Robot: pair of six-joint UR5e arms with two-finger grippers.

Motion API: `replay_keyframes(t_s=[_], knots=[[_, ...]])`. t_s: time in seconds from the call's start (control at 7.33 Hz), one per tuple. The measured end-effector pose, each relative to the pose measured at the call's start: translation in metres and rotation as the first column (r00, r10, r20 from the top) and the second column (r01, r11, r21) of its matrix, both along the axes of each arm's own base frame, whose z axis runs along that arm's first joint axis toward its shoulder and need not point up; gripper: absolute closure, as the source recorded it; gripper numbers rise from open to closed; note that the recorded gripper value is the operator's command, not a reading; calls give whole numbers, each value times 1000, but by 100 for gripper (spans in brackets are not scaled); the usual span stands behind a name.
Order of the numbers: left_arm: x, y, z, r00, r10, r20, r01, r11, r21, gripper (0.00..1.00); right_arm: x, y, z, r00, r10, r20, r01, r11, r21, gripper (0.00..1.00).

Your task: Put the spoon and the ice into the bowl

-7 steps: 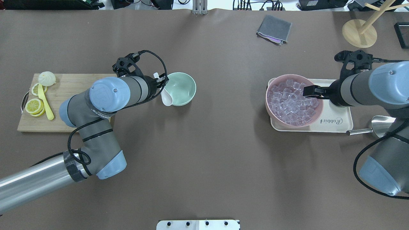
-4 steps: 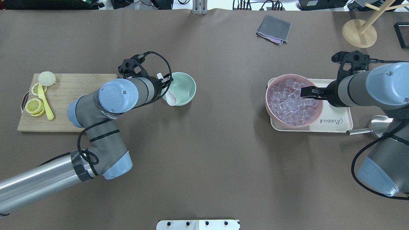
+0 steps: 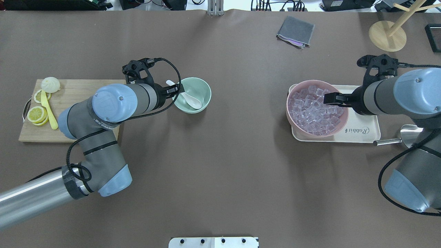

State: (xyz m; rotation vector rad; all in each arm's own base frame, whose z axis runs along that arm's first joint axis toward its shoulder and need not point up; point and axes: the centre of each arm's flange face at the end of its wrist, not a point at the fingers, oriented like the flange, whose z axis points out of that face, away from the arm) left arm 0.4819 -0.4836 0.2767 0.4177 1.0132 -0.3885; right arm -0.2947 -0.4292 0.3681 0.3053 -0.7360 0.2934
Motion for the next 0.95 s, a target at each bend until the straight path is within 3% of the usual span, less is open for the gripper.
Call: replay_keyframes(t_s=[0.27,0.55,0.95], knots=[[-86,-11,16,969,191,155,-201,978,52,1,-8,-1,6,1000,5,-24,-5,1000,6,15],[-166,-30,65,904,338,260,-372,924,92,2,-27,-8,10,999,9,-50,-8,1000,16,21],[-196,-33,89,881,372,292,-415,904,100,2,-62,-11,4,998,18,-55,-16,1000,27,25]])
